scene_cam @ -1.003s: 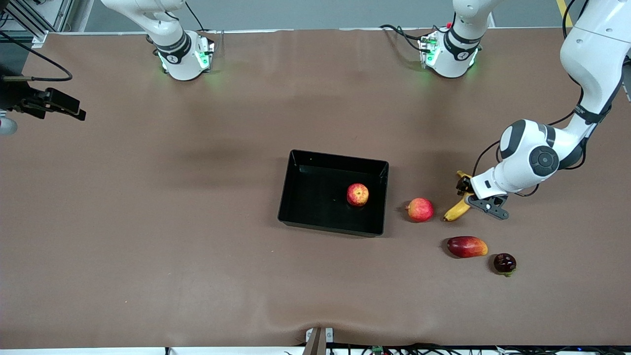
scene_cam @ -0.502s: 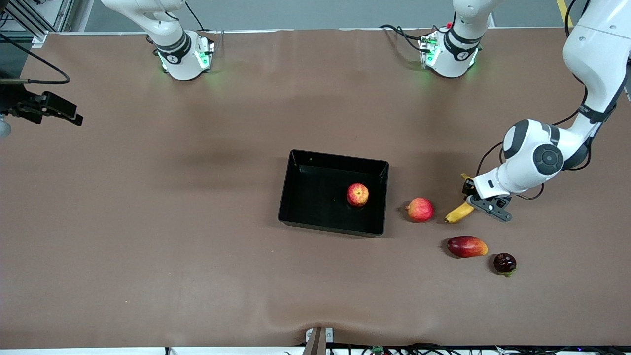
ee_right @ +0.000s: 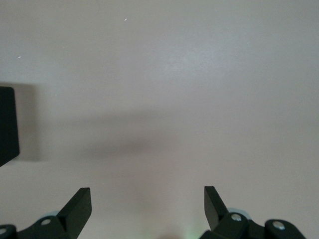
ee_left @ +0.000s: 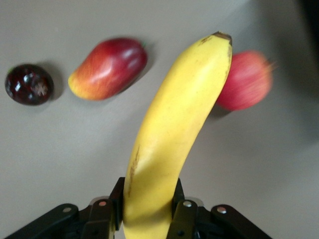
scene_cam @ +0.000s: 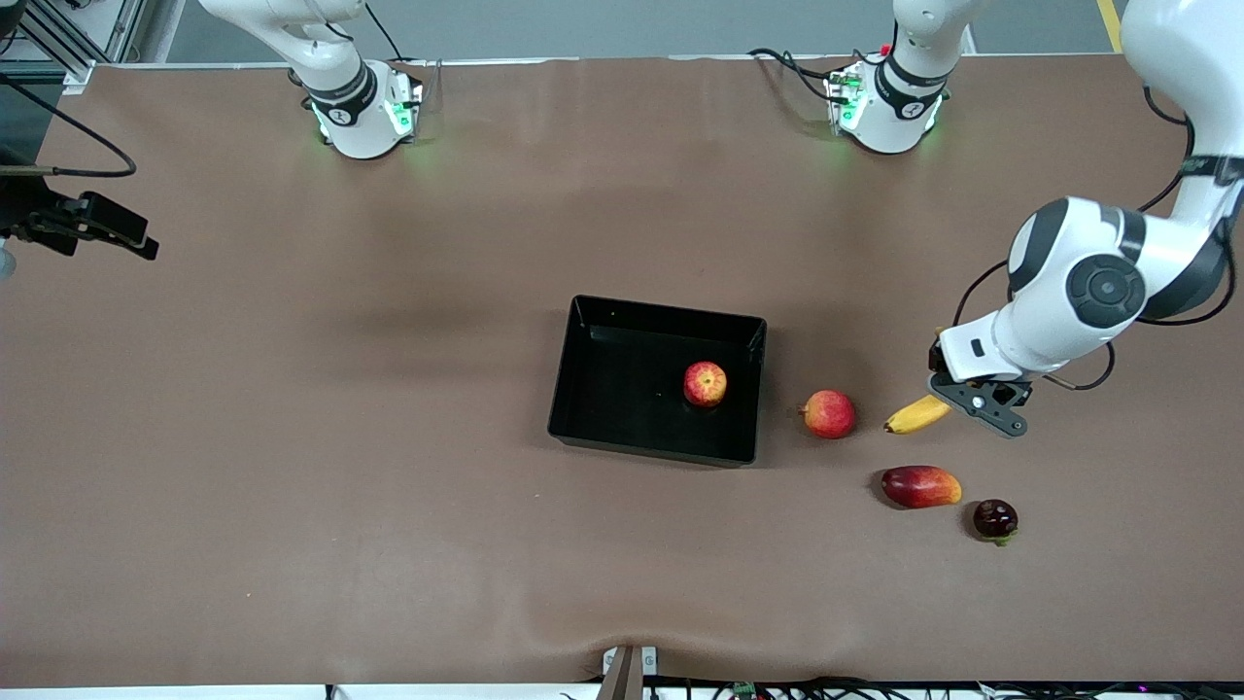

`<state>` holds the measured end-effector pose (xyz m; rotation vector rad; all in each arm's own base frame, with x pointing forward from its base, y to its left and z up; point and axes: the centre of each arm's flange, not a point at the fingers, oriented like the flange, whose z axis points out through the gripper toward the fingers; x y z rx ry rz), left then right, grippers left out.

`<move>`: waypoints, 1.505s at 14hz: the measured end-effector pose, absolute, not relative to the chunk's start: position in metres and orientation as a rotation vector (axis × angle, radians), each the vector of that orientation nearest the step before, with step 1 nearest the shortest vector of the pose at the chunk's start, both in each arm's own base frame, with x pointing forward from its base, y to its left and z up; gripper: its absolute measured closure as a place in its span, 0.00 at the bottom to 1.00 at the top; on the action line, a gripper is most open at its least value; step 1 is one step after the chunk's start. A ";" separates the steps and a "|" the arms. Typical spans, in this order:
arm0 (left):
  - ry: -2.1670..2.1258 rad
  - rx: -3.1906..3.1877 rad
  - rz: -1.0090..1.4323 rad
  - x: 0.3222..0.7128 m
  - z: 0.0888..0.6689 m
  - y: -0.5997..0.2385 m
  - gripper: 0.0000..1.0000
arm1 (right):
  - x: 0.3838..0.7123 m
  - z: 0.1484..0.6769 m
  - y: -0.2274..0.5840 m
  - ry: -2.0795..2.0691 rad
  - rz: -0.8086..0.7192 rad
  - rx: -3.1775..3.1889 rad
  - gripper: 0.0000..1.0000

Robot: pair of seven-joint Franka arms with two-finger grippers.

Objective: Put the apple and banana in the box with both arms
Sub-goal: 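Lift the banana and carry it over the tray with the left gripper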

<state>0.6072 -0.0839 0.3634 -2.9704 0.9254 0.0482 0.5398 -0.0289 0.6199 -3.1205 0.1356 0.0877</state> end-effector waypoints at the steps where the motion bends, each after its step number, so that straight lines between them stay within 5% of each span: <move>1: 0.883 -2.998 0.037 0.610 0.380 -0.097 0.61 | 0.541 0.618 -0.030 0.139 0.084 -3.121 0.00; 11: 0.252 -3.226 0.021 0.571 0.404 -0.321 0.61 | 0.548 0.622 -0.027 0.129 0.024 -3.124 0.00; 21: 0.060 -3.142 0.147 0.525 0.290 -0.471 0.61 | 0.566 0.605 -0.033 0.148 -0.013 -3.125 0.00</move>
